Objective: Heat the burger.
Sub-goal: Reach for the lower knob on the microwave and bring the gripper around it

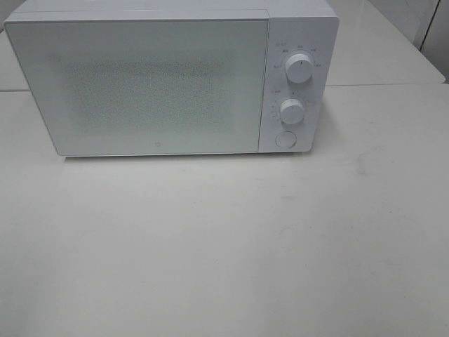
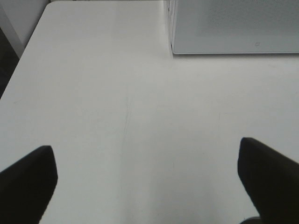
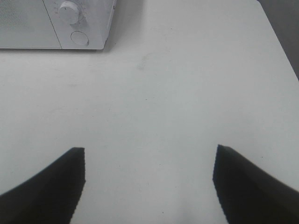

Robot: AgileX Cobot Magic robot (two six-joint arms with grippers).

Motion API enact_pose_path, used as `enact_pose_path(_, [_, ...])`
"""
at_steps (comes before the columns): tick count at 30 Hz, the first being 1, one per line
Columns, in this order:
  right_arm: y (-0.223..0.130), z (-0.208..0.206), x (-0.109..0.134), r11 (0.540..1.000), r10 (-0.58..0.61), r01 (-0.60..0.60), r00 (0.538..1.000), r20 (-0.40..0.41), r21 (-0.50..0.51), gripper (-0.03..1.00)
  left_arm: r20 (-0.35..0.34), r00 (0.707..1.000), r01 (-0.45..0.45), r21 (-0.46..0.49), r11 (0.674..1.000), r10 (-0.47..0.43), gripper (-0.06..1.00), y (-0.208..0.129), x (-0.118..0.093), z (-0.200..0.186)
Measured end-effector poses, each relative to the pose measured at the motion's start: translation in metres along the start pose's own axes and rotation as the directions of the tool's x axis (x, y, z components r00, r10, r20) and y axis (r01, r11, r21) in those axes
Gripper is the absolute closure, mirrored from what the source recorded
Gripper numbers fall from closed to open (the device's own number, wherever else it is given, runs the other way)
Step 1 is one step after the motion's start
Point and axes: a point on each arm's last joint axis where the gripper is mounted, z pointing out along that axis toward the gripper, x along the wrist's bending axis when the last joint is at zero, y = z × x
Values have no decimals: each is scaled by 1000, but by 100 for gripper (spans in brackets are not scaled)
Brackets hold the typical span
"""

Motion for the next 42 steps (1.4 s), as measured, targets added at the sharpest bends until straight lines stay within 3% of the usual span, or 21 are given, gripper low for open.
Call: enact_pose_path(42, [3,2,0,1000,0,0,1000,0,12,22,12,1000,6,-32,999,-6,-5,-2,-1,-4])
